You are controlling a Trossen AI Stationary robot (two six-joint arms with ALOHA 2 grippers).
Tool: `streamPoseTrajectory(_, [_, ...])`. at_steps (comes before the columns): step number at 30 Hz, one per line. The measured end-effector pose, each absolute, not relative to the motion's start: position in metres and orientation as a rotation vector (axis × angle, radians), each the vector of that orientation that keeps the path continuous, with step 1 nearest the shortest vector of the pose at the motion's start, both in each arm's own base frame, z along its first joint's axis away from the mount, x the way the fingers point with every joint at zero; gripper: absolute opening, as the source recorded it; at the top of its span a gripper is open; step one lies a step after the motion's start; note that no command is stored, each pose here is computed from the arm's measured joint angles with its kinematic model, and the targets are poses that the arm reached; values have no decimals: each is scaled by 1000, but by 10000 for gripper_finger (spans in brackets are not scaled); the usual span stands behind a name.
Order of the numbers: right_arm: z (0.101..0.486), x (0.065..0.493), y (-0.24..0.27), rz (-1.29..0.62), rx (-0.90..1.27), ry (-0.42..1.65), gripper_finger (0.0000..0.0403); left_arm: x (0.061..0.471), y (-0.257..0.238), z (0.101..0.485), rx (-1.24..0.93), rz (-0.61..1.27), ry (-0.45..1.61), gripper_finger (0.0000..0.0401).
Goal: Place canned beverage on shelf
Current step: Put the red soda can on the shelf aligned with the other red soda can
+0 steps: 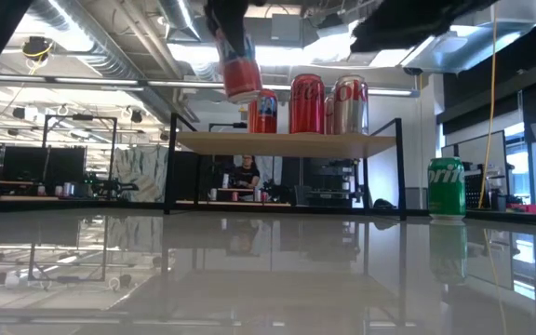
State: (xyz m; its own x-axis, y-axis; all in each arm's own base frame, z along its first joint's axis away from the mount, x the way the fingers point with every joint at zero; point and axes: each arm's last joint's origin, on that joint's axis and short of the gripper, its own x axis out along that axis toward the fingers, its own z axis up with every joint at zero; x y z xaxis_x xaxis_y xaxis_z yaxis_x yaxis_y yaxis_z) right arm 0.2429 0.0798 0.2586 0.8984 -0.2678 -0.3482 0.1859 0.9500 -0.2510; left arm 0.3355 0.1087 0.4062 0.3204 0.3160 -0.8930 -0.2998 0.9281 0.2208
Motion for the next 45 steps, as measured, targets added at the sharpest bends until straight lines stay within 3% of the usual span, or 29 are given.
streamPoseTrajectory(19, [255, 250, 50, -250, -269, 461, 381, 355, 174, 365, 42, 333, 1244, 284])
streamPoseTrajectory(45, [254, 250, 50, -250, -271, 466, 381, 362, 184, 361, 72, 293, 1191, 322])
